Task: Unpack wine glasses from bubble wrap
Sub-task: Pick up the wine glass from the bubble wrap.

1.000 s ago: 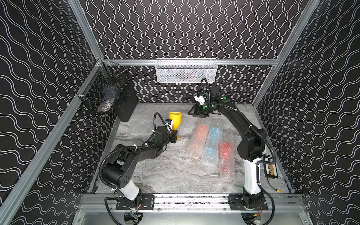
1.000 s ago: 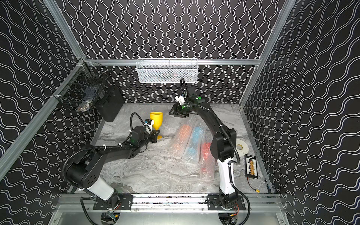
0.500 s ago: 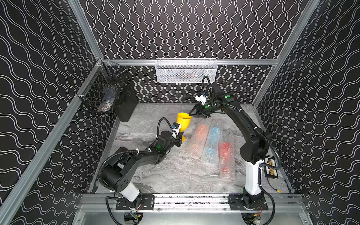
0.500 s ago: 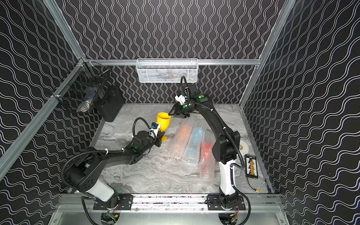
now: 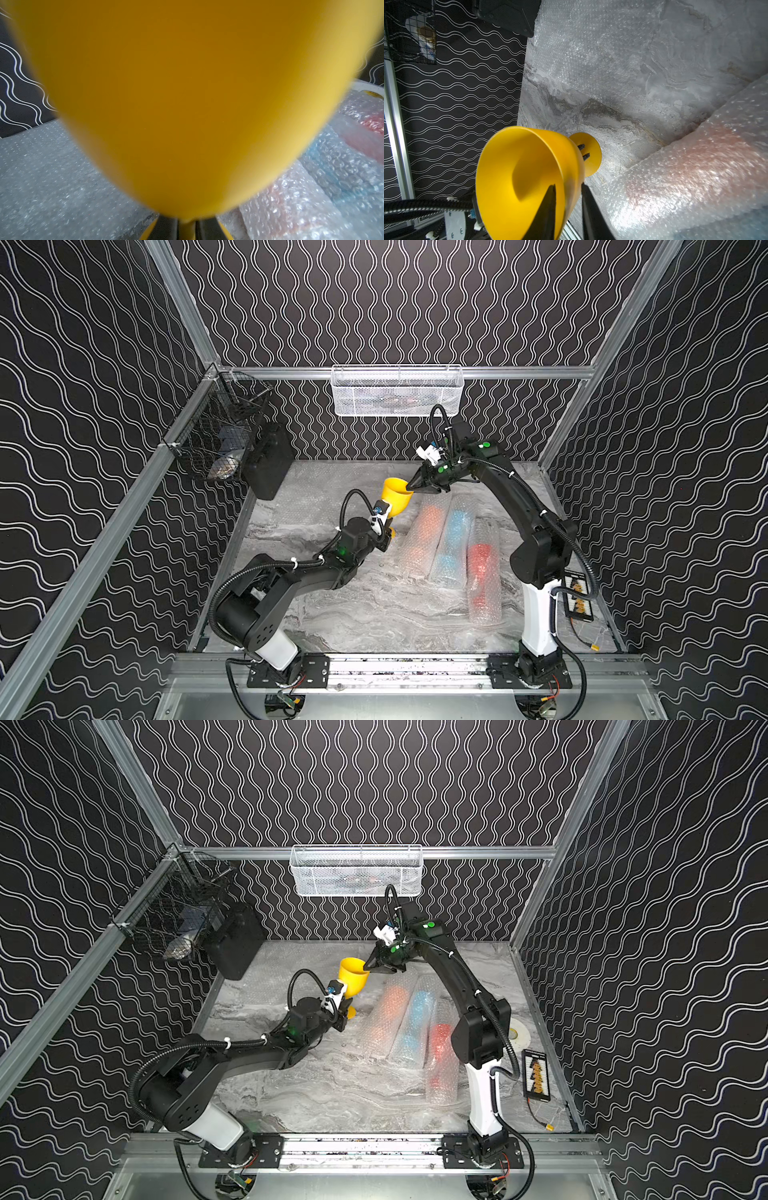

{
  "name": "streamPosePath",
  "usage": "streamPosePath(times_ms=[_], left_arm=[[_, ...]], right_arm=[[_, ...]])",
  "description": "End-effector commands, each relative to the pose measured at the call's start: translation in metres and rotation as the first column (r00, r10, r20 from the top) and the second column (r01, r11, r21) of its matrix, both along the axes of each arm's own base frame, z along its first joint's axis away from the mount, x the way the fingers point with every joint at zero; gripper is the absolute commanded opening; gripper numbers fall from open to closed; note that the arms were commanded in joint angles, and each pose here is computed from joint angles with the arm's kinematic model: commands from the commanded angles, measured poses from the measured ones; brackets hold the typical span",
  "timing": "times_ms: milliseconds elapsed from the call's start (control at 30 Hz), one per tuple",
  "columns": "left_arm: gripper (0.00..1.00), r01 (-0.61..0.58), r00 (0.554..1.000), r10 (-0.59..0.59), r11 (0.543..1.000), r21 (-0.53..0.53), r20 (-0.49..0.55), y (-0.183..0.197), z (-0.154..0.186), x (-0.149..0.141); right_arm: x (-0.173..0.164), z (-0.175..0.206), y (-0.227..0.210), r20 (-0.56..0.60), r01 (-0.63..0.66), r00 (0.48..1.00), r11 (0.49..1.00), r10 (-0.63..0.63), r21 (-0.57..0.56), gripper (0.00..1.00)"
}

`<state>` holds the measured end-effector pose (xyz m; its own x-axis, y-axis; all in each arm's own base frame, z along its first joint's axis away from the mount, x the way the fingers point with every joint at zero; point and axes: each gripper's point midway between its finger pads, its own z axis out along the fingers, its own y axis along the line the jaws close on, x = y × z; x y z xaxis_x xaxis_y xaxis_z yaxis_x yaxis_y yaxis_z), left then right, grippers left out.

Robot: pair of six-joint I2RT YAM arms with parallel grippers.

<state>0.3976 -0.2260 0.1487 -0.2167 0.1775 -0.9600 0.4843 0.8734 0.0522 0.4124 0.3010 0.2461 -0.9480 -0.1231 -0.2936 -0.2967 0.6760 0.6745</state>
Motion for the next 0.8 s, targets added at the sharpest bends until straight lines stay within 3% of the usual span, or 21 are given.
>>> streamPosePath(times_ms=[0, 200, 300, 400, 533, 700, 767], left_arm=[[0.00, -0.007, 0.999, 0.007, 1.000, 0.015, 0.040, -0.002, 0.008, 0.006], [0.02, -0.023, 1.000, 0.023, 1.000, 0.021, 0.009, -0.003, 0.000, 0.011], [0.19, -0.029, 1.000, 0.029, 1.000, 0.012, -0.007, -0.004, -0.004, 0.013], [0.29, -0.030, 0.999, 0.030, 1.000, 0.007, -0.018, -0.004, -0.007, 0.012], [0.55, -0.052, 0.998, 0.052, 0.999, 0.000, -0.027, -0.002, -0.008, 0.012], [0.77, -0.089, 0.994, 0.087, 0.996, -0.022, -0.059, 0.002, -0.006, 0.012], [0.81, -0.097, 0.993, 0.094, 0.994, -0.045, -0.069, 0.004, -0.003, 0.008]], right_arm=[[-0.005, -0.001, 0.000, -0.014, -0.016, 1.000, 1.000, 0.016, -0.004, 0.18], [-0.004, 0.001, 0.001, -0.012, -0.014, 1.000, 1.000, 0.015, 0.002, 0.05], [-0.002, -0.002, 0.000, -0.006, -0.006, 1.000, 1.000, 0.006, -0.008, 0.01], [0.000, -0.005, -0.002, -0.002, 0.006, 1.000, 1.000, -0.006, -0.025, 0.00], [0.003, -0.007, -0.004, 0.004, 0.022, 1.000, 0.999, -0.022, -0.034, 0.00], [0.015, -0.011, -0.013, 0.047, 0.076, 0.996, 0.992, -0.072, -0.096, 0.00], [0.022, -0.013, -0.019, 0.075, 0.112, 0.992, 0.985, -0.103, -0.129, 0.00]])
